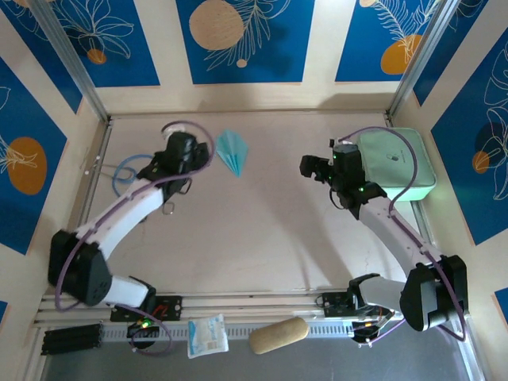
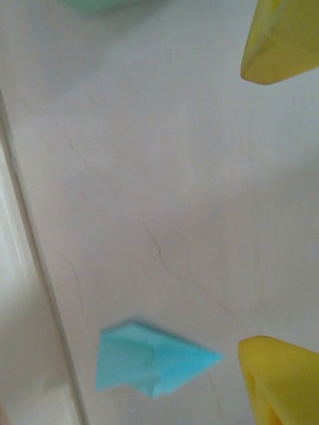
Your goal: Fold a paper plane with a square sheet of paper (pick it up from the middle)
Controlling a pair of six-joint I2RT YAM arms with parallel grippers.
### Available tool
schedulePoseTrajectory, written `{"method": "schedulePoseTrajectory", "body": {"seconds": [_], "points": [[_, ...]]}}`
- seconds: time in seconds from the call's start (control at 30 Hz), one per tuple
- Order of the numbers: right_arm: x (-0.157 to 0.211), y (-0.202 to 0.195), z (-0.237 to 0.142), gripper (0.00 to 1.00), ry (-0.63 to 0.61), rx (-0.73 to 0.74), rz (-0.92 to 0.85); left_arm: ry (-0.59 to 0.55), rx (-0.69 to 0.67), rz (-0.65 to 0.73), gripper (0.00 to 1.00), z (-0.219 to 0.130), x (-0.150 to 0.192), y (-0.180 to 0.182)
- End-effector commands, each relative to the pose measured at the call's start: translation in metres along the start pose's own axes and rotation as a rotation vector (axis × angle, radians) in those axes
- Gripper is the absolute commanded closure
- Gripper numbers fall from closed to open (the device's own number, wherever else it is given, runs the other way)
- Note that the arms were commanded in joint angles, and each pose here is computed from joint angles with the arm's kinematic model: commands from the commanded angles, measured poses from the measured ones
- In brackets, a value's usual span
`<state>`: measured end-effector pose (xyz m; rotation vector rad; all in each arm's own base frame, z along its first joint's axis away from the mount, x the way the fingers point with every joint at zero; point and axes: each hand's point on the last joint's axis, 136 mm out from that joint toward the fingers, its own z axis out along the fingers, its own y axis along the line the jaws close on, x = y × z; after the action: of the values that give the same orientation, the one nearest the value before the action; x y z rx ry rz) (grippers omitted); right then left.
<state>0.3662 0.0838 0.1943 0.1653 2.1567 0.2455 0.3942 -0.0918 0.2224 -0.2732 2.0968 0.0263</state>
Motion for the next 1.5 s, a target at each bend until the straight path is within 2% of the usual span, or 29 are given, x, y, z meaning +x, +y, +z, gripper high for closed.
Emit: {"method": "schedulePoseTrajectory", "body": {"seconds": [0.0,0.07,0.2,0.37,0.6,0.8,1.0,1.13,1.17,1.47], "points": [[0.000,-0.039,0.007,0.02,-0.108,0.167,-0.095,-0.136,-0.155,-0.047,0.01,-0.003,0.005,0.062],[0.010,-0.057,0.013,0.02,-0.103,0.203,-0.069,-0.165,-0.204,-0.045,0.01,-0.006,0.021,0.091],[0.028,-0.082,0.024,0.02,-0.115,0.226,-0.061,-0.184,-0.302,0.047,0.01,-0.012,0.046,0.128],[0.041,-0.085,0.035,0.02,-0.186,0.191,-0.165,-0.160,-0.263,0.094,0.01,0.006,0.075,0.147],[0.037,-0.068,0.047,0.02,-0.277,0.039,-0.236,-0.261,-0.026,0.165,0.01,0.032,0.084,0.117],[0.049,-0.063,0.059,0.00,-0.267,-0.055,-0.245,-0.306,0.106,0.214,0.01,0.043,0.081,0.094],[0.055,-0.068,0.068,0.01,-0.243,-0.062,-0.225,-0.273,0.120,0.234,0.01,0.063,0.088,0.089],[0.052,-0.078,0.074,0.01,-0.202,-0.039,-0.174,-0.241,0.070,0.227,0.01,0.078,0.092,0.095],[0.052,-0.080,0.075,0.01,-0.198,-0.046,-0.160,-0.214,0.068,0.226,0.01,0.078,0.095,0.096],[0.052,-0.080,0.074,0.01,-0.193,-0.052,-0.156,-0.233,0.075,0.232,0.01,0.077,0.094,0.094]]}}
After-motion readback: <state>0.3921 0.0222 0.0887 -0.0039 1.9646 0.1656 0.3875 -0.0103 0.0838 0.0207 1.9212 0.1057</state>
